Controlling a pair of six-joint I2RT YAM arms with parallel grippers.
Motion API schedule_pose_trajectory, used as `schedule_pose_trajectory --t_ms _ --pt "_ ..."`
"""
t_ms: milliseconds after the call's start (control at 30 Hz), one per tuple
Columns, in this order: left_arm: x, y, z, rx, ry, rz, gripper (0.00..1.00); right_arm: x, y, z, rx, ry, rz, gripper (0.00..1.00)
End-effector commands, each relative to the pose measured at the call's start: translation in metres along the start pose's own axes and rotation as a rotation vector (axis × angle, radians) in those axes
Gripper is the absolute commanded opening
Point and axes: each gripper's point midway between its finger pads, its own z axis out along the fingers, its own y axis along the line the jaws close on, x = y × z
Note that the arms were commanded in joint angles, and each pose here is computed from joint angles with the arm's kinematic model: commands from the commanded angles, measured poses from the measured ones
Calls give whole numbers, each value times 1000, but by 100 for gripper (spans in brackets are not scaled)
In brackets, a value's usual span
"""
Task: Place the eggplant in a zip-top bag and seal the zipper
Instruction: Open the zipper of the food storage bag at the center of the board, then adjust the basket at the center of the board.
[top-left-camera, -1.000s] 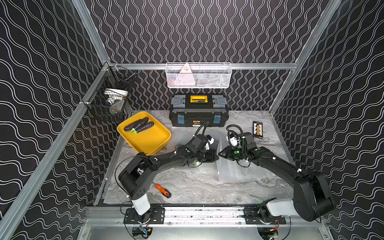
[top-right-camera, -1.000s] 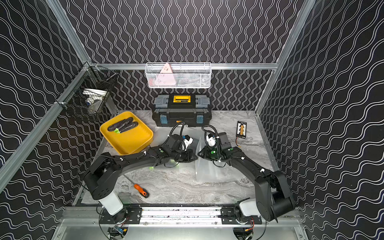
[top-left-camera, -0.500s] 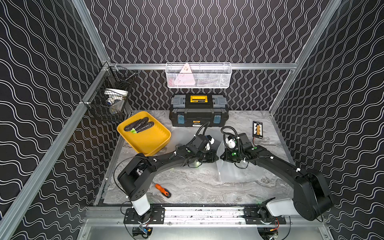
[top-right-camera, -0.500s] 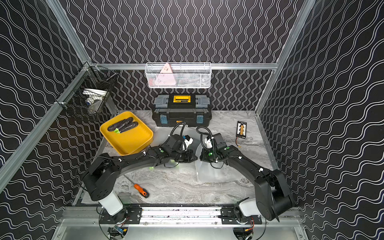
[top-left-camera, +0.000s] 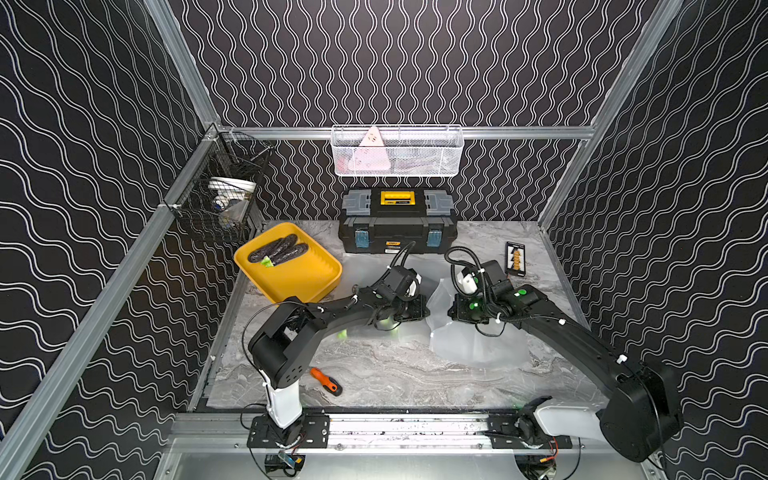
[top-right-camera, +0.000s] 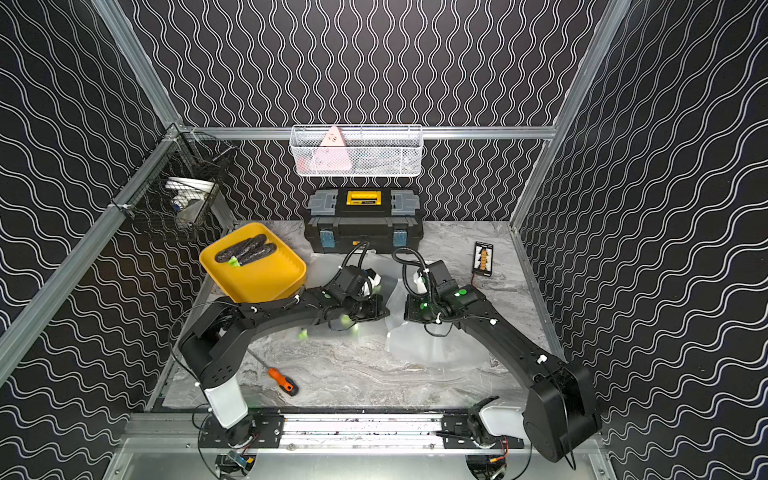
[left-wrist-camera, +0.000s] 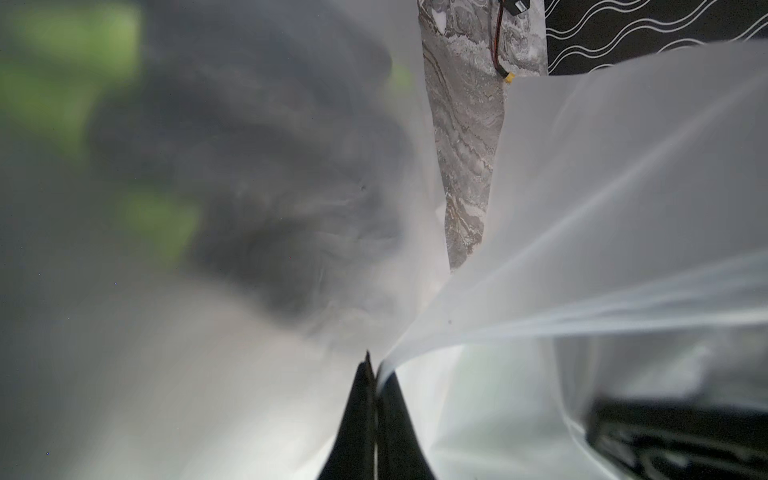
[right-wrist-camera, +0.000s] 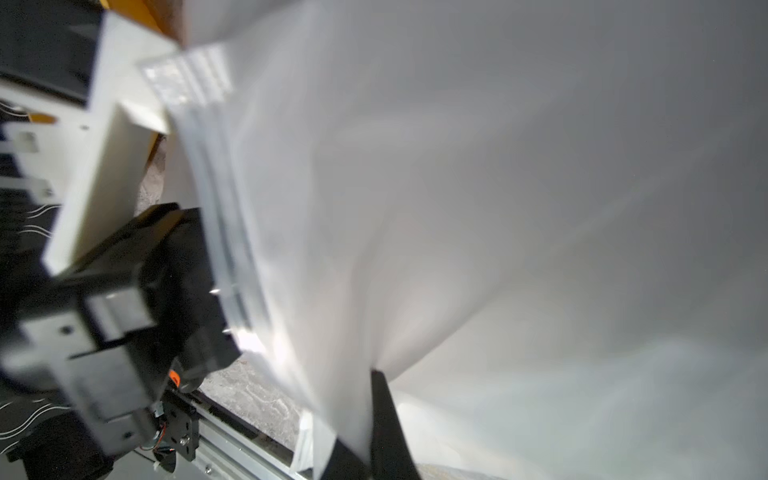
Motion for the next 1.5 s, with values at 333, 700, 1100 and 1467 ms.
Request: schedule_pose_trajectory --t_ms 333,700,1100,1467 --pt "4 5 -4 -13 -1 2 39 -1 -33 48 153 -2 99 0" --pt "-97 99 -139 -457 -278 1 57 1 -30 51 148 29 86 0" --pt "-184 280 -263 -1032 -469 -243 81 -3 -2 49 32 16 62 0" --pt "-246 354 -268 -1216 -430 -79 99 -4 26 53 -92 13 49 0"
